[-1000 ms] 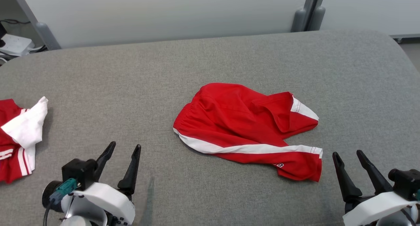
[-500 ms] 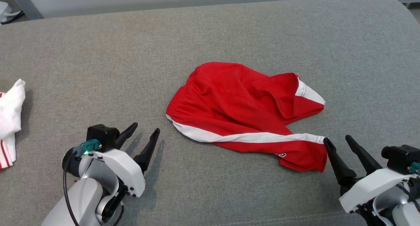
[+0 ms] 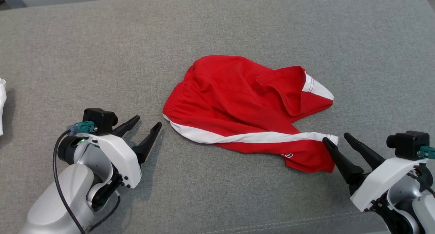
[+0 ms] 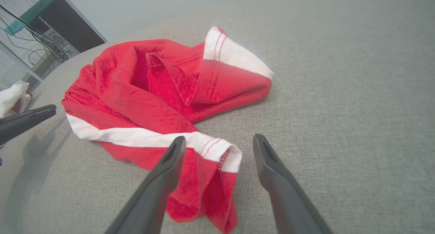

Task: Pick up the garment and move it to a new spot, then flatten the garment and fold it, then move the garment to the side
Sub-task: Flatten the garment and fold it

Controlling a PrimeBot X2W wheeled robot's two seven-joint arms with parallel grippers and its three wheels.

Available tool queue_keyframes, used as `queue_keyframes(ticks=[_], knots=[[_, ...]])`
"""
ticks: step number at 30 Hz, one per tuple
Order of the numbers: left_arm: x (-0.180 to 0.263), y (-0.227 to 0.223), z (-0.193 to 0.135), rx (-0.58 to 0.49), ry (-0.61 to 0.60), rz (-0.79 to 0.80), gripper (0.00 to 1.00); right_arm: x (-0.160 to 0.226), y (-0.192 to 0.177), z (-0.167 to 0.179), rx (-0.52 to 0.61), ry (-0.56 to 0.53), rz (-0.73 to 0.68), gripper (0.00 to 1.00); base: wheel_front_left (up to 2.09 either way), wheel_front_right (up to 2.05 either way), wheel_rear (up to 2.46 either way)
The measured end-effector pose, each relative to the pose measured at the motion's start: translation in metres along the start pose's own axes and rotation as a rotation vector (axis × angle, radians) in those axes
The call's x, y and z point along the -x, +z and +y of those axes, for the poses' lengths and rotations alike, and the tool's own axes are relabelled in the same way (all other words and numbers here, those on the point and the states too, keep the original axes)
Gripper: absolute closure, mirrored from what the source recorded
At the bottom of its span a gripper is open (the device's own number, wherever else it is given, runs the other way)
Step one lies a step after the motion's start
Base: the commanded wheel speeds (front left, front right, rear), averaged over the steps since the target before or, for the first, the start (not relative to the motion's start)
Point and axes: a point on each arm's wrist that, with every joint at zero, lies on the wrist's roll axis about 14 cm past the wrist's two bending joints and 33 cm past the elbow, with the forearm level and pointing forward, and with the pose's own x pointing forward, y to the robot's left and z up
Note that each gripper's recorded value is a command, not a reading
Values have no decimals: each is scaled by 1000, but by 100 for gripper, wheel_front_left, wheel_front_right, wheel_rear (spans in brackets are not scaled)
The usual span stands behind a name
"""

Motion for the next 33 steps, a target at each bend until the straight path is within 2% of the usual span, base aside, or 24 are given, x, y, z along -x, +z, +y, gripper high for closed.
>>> queue_keyframes(ticks=[11, 26, 27, 28, 29, 33], knots=[[-12, 0, -4, -2, -63, 42, 0, -4, 1, -3, 34, 30, 112, 0, 0, 0, 0], [-28, -3, -31, -71, -187, 65, 0, -7, -8, -3, 25, 41, 152, 1, 0, 0, 0], [-29, -2, -31, -76, -191, 59, 0, -8, -9, -3, 25, 41, 155, 55, 0, 0, 0], [-30, -1, -32, -82, -197, 55, 47, -8, -9, -3, 26, 42, 156, 80, 0, 0, 0], [-31, -1, -34, -84, -203, 53, 99, -9, -8, -3, 28, 43, 154, 100, 0, 0, 0], [-32, -3, -37, -75, -218, 55, 100, -11, -4, -4, 38, 43, 150, 100, 0, 0, 0]])
